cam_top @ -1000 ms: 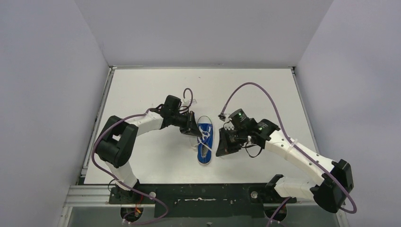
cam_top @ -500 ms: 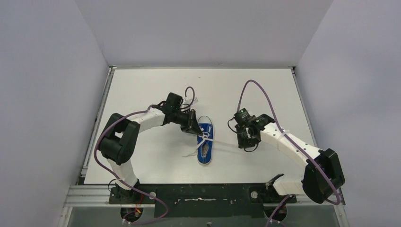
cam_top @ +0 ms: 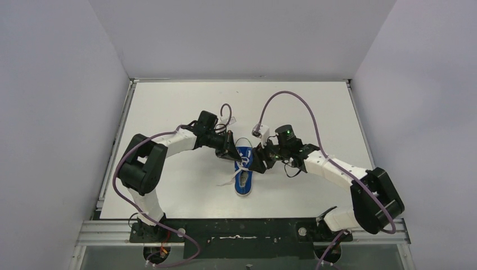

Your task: Tie the shoes

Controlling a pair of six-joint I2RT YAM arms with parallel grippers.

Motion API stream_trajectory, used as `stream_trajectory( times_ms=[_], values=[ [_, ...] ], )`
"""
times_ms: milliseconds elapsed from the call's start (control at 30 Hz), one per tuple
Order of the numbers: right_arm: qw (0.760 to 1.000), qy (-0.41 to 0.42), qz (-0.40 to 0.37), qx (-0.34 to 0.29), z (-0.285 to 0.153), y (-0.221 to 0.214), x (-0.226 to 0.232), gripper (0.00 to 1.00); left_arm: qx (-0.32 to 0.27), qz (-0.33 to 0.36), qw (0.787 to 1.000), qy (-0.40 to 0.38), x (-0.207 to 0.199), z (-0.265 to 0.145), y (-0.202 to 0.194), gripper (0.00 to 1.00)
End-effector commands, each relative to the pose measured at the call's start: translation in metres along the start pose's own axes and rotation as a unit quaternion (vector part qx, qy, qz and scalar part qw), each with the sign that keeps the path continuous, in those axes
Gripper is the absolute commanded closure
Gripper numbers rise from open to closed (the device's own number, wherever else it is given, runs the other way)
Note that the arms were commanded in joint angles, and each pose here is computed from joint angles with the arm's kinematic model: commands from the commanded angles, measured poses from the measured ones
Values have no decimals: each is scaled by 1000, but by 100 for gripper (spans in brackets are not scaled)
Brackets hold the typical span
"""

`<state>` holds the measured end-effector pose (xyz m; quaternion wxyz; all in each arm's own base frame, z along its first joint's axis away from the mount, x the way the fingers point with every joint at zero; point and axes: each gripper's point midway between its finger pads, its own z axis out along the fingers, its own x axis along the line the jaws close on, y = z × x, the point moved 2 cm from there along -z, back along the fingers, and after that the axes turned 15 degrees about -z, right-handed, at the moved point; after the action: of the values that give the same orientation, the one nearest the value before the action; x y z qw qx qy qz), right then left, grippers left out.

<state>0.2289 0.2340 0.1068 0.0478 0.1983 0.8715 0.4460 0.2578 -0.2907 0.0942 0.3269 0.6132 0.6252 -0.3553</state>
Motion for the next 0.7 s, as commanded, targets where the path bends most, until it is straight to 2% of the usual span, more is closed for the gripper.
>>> stream_trajectory(
  times_ms=[0,67,233,567,667],
  values=[
    [986,72,-82,-125,9,50,9,46,-7,13,999,-39,-15,-3,6,100],
    [986,81,-77,-123,14,44,12,47,-7,13,999,-39,-15,-3,6,100],
    [988,90,-64,-112,23,34,14,61,-8,12,999,-42,-17,-4,6,100],
    [992,67,-77,-70,32,11,11,58,-5,10,999,-44,-18,-6,5,100],
    [993,60,-79,-60,36,8,8,64,-6,10,999,-46,-19,-7,4,100]
  ],
)
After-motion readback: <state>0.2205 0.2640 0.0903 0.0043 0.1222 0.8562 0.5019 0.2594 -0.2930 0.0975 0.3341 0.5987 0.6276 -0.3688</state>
